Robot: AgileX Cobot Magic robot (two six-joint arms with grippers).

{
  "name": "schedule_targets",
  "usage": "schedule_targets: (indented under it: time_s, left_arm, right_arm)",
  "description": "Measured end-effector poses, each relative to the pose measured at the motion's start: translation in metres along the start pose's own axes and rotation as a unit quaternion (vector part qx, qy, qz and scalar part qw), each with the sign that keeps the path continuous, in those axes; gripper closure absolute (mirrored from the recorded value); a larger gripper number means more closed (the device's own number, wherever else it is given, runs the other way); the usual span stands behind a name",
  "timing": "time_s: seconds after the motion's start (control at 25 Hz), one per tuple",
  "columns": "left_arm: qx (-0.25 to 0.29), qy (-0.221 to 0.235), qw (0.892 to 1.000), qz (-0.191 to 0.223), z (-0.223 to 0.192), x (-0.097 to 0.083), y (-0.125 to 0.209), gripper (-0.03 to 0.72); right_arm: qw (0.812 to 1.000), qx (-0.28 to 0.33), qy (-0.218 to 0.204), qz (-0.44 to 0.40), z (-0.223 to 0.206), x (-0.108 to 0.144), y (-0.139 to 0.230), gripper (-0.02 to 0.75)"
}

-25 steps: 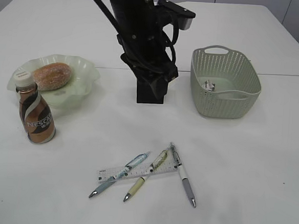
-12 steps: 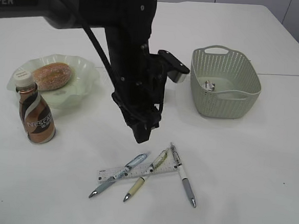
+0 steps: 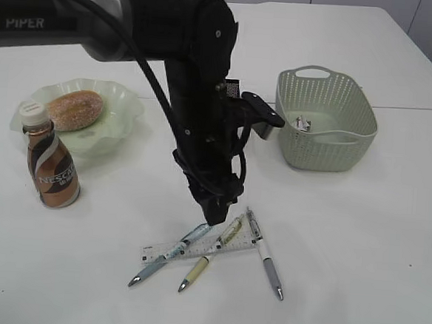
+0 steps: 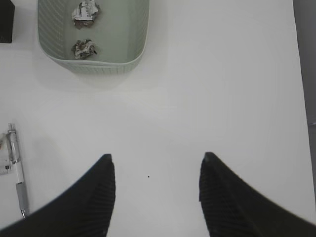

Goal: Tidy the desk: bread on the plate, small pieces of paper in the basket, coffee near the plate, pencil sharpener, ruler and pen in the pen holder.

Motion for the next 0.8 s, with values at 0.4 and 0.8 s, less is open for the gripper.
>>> schedule_targets:
  time_s: [0.4,0.8]
  left_arm:
    - [0.021,0.014,0.999,-0.021,-0.029,-0.011,-0.004,0.201]
    - [0.021,-0.023,0.998,-0.063,-0.042,-0.019,-0.011,0.197]
  right_arm:
    - [1.000,-0.001,0.000,0.000,0.001,0.000,0.000,0.334]
    - [1.000,-0.001,0.000,0.000,0.001,0.000,0.000,0.334]
Point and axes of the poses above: a point on each arm's last joint axis where the gripper is mounted, z pointing back along that axis away from the gripper, x along the wrist's bending axis when the last joint is at zero, y = z × x, the point moved 3 cm from there along -z, pointing out along that axis toward the gripper, and after that the axes turned 6 degrees about z, right-handed, at the moved point
